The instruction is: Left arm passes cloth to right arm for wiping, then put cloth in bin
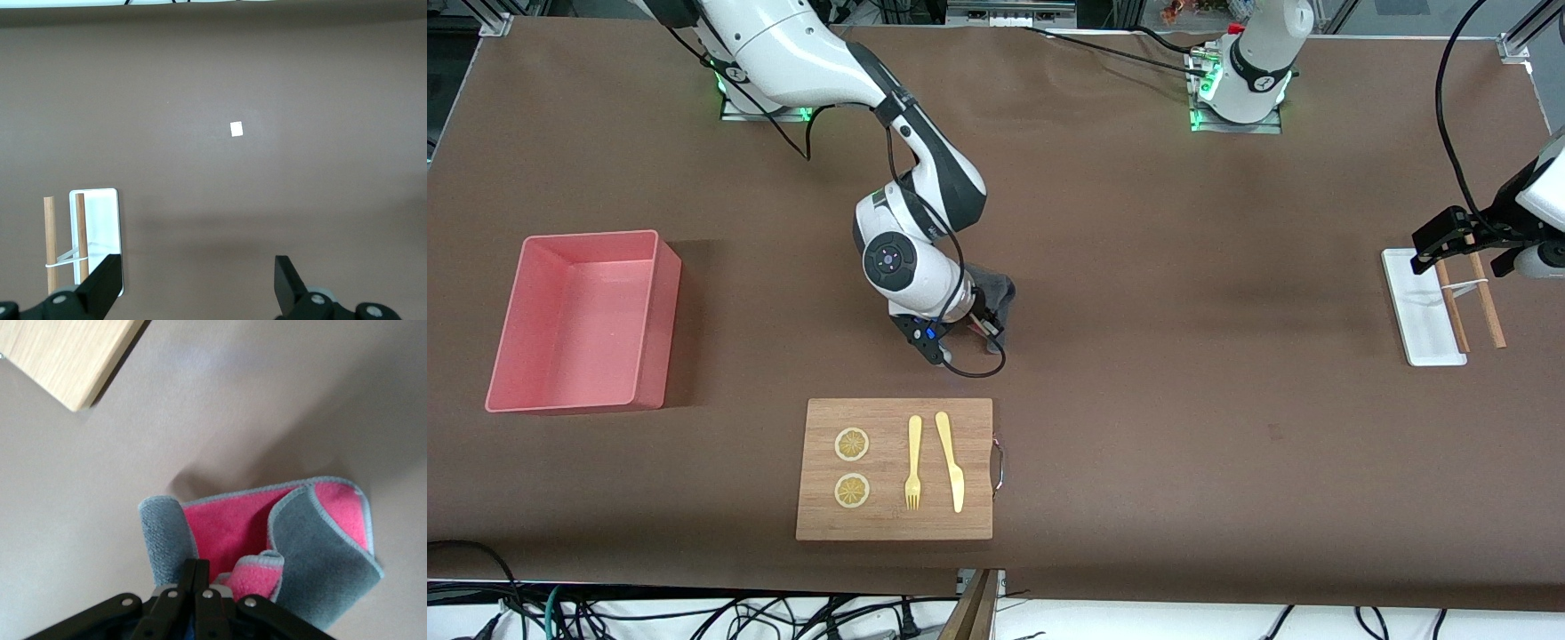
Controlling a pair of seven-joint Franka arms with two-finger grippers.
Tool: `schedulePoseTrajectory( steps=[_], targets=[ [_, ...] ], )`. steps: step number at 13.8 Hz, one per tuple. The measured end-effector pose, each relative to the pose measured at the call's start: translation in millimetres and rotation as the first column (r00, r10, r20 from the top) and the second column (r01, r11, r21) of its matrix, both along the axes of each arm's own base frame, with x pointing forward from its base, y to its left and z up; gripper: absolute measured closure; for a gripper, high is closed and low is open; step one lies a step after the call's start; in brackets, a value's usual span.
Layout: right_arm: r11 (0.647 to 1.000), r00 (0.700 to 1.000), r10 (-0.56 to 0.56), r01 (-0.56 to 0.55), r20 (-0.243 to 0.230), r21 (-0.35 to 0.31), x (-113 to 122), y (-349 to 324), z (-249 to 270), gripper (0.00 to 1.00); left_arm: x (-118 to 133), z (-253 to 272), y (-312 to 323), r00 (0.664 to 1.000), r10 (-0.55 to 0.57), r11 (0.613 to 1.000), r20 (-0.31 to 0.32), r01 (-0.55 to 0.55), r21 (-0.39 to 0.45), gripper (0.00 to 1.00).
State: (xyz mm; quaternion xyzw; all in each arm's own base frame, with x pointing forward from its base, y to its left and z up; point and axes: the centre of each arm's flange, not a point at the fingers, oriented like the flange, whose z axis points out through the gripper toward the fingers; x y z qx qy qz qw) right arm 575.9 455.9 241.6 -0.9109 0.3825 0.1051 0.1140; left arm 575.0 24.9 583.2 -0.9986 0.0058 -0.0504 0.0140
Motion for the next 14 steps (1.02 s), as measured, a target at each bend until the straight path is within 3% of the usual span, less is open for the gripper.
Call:
schedulePoseTrajectory(
  steps=[3,7,10,14],
  targets=[
    [0.988,0.989,0.133,-0.137,-0.069,-0.069,16.9,-49.5,-13.7,0.98,0.7,-1.7,0.1,1.0,0.0,1.0,-0.003,0.0,0.0,0.0],
    [0.943,0.947,0.286,-0.305,-0.149,-0.129,49.6,-142.5,-24.2,0.98,2.6,-5.2,0.2,1.0,0.0,1.0,-0.009,0.0,-0.001,0.0],
    [0.895,0.897,0.39,-0.423,-0.206,-0.145,66.4,-210.3,-23.7,0.98,5.3,-7.0,0.1,1.0,0.0,1.0,-0.011,0.0,-0.001,0.0],
    [0.85,0.85,0.472,-0.509,-0.234,-0.135,79.4,-271.1,1.7,0.98,8.6,-8.0,-0.4,1.0,-0.001,1.0,-0.011,0.001,-0.001,0.0]
  ],
)
